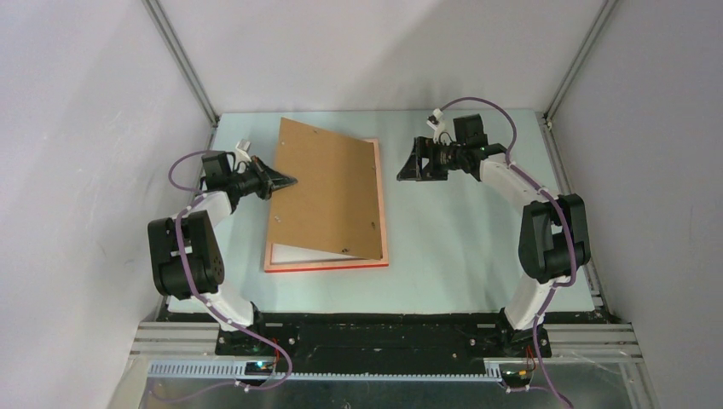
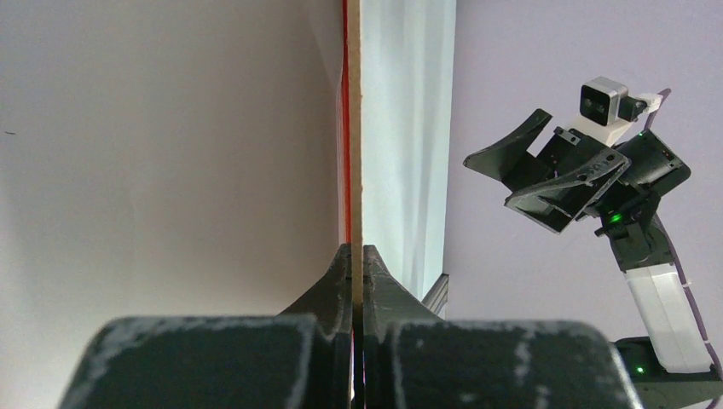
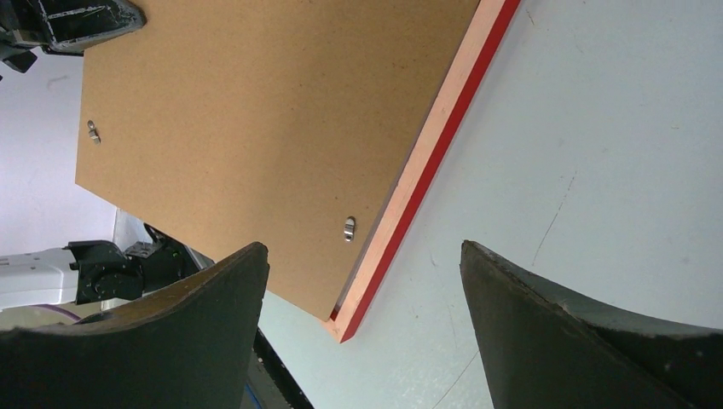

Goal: Put the photo into the frame
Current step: Place the photo frame item in the photo frame.

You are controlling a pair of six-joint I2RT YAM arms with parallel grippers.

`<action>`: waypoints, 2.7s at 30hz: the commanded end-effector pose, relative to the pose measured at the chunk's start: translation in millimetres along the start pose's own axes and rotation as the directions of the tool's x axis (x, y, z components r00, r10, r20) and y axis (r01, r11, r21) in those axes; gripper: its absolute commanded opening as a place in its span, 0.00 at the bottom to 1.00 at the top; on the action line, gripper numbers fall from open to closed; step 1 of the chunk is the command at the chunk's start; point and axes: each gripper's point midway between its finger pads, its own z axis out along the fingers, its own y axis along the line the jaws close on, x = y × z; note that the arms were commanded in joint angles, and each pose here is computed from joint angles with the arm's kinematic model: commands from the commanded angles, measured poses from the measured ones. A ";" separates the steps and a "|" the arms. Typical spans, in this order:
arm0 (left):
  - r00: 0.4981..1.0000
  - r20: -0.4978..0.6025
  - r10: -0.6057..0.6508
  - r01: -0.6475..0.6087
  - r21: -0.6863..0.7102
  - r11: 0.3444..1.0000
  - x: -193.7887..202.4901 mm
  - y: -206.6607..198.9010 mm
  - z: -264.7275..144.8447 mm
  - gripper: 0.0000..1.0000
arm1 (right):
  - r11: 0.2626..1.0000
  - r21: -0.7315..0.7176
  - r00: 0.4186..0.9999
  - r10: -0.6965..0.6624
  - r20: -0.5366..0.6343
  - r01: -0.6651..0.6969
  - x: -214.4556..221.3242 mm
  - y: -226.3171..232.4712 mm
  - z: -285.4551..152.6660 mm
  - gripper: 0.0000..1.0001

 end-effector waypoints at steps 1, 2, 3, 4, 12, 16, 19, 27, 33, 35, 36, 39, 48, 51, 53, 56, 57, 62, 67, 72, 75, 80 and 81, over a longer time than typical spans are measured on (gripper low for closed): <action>0.999 0.001 0.052 -0.052 0.053 0.997 -4.8 -20.6 -1.8 0.00 | 1.000 0.004 1.000 -0.020 -0.001 0.020 -2.4 0.4 3.8 0.87; 0.999 0.003 0.050 -0.050 0.050 0.997 -6.3 -19.9 -1.5 0.00 | 1.000 0.004 1.000 -0.019 -0.004 0.019 -1.7 0.2 3.8 0.87; 0.999 0.005 0.044 -0.044 0.047 0.998 -7.0 -19.5 -1.2 0.00 | 1.000 0.006 1.000 -0.020 -0.004 0.020 -1.7 -0.4 3.7 0.87; 0.999 0.007 0.040 -0.041 0.044 0.998 -8.2 -18.4 -0.6 0.00 | 1.000 0.007 1.000 -0.020 -0.005 0.020 -1.4 -0.5 3.8 0.87; 1.000 0.023 0.018 -0.018 0.019 1.000 -12.5 -11.0 -0.7 0.00 | 1.000 0.011 1.000 -0.023 -0.004 0.023 -0.7 -1.0 3.1 0.87; 0.999 0.029 0.019 -0.019 0.018 1.000 -13.9 -10.9 -2.7 0.00 | 1.000 0.010 1.000 -0.021 -0.006 0.021 -0.2 -1.5 4.0 0.87; 0.999 0.030 0.020 -0.021 0.021 1.000 -14.6 -12.0 -3.4 0.00 | 1.000 0.009 1.000 -0.022 -0.009 0.022 0.7 -1.2 5.0 0.87; 0.999 0.034 0.037 -0.038 0.021 0.999 -15.1 -13.1 -4.6 0.00 | 1.000 0.012 1.000 -0.024 -0.007 0.024 0.1 -1.6 4.6 0.86; 0.998 0.035 0.048 -0.049 0.024 0.999 -18.5 -13.1 -3.8 0.00 | 1.000 0.011 1.000 -0.024 -0.009 0.024 0.8 -1.2 4.6 0.86; 0.998 0.032 0.060 -0.061 0.028 0.998 -20.2 -13.8 -2.2 0.00 | 1.000 0.012 1.000 -0.024 -0.011 0.024 1.4 -1.8 5.0 0.86; 0.998 0.030 0.062 -0.063 0.027 0.998 -20.8 -12.7 -1.3 0.00 | 1.000 0.014 1.000 -0.025 -0.012 0.025 1.7 -2.3 5.3 0.86; 0.996 0.034 0.079 -0.080 0.023 0.997 -24.3 -11.8 -0.8 0.00 | 1.000 0.014 1.000 -0.023 -0.018 0.023 3.3 -3.4 6.7 0.86; 0.997 0.024 0.077 -0.077 0.006 0.997 -19.9 -0.3 2.0 0.00 | 1.000 0.019 0.999 -0.020 -0.033 0.021 7.9 -6.9 11.8 0.87; 0.998 0.017 0.068 -0.068 0.001 0.998 -17.4 4.4 3.0 0.00 | 1.000 0.019 0.999 -0.022 -0.038 0.023 9.5 -6.8 14.0 0.86; 0.998 0.016 0.060 -0.060 -0.001 0.998 -16.5 6.1 3.3 0.00 | 1.000 0.020 0.999 -0.023 -0.044 0.024 11.3 -7.3 16.6 0.86; 0.999 0.020 0.036 -0.036 -0.001 0.999 -14.6 7.6 4.1 0.00 | 0.999 0.027 0.998 -0.029 -0.053 0.030 14.7 -7.9 21.5 0.86; 0.999 0.018 0.030 -0.030 0.000 1.000 -13.0 8.3 4.3 0.00 | 0.999 0.028 0.998 -0.031 -0.055 0.032 15.3 -8.2 22.7 0.87; 1.000 0.028 -0.001 0.001 0.000 1.000 -10.5 9.2 4.2 0.00 | 0.999 0.029 0.998 -0.034 -0.058 0.036 16.9 -9.2 28.4 0.86; 0.999 0.040 -0.020 0.020 -0.006 1.000 -6.8 12.5 3.5 0.00 | 0.999 0.040 0.997 -0.028 -0.071 0.031 18.5 -16.4 36.6 0.86; 0.999 0.043 -0.028 0.029 -0.015 0.999 -4.3 20.1 5.3 0.00 | 0.999 0.040 0.994 -0.014 -0.105 0.018 25.2 -21.4 54.1 0.86; 0.999 0.039 -0.027 0.028 -0.027 0.999 -1.6 26.6 6.7 0.00 | 0.999 0.037 0.992 -0.022 -0.124 0.026 28.0 -19.8 64.6 0.86; 0.999 0.027 -0.030 0.032 -0.047 0.998 2.5 40.7 10.8 0.00 | 0.999 0.038 0.988 -0.001 -0.155 0.007 31.3 -25.6 82.1 0.86; 0.999 0.025 -0.029 0.030 -0.051 0.998 3.3 43.3 11.3 0.02 | 0.999 0.036 0.987 0.001 -0.160 0.005 31.9 -25.4 84.4 0.86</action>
